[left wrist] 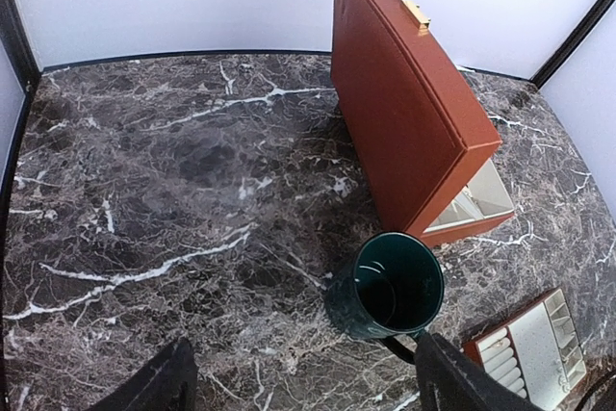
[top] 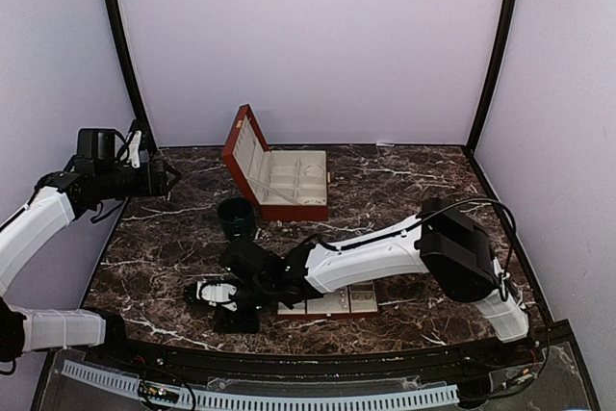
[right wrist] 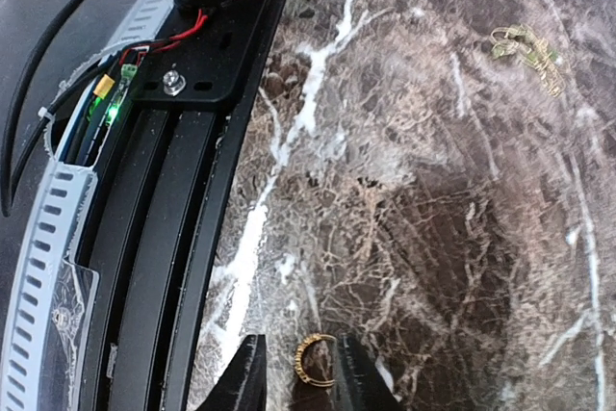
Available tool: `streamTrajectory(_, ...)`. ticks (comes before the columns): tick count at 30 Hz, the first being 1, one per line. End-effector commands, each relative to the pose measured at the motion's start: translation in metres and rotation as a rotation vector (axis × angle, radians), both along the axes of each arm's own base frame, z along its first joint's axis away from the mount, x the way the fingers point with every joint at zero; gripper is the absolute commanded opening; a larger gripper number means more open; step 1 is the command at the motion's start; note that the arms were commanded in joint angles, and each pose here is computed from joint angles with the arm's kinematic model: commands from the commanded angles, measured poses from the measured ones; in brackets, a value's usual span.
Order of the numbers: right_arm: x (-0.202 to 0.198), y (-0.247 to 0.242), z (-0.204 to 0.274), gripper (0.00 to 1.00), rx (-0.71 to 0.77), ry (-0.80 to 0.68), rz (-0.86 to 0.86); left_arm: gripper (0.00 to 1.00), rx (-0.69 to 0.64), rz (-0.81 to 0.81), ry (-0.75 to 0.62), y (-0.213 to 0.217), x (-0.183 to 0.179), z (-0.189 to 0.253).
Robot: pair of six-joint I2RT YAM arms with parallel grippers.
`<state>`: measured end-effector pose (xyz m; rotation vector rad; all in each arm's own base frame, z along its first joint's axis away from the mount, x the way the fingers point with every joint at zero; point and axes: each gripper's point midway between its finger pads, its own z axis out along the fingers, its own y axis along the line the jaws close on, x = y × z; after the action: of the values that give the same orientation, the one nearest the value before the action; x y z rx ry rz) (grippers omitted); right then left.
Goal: Organize the mixed jewelry
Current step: Pick up the ring from the center of the board.
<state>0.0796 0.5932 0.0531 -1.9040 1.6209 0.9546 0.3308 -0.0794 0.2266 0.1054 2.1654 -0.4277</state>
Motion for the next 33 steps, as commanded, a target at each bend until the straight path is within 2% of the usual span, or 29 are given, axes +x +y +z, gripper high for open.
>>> streamTrajectory(1,-0.009,-0.001,-0.012,0.21,-0.055,0.009,0.044,0.80,0.041,0.005,-0.018,0.006,-0.004,0.000)
streamTrajectory(22,-0.003,0.000,-0.037,0.15,-0.128,-0.010,-0.006,0.81,0.042,0.002,-0.019,0.005,-0.004,-0.001)
streamTrajectory(27,-0.002,-0.004,-0.039,0.08,-0.139,-0.062,-0.030,0.81,0.048,0.004,-0.019,0.006,-0.004,-0.002)
streamTrajectory(29,0.001,-0.006,-0.039,0.01,-0.137,-0.082,-0.050,0.81,0.050,0.006,-0.020,0.007,-0.005,-0.002)
streamTrajectory(33,0.004,-0.007,-0.035,0.00,-0.124,-0.085,-0.074,0.81,0.049,0.006,-0.041,0.007,-0.006,0.002)
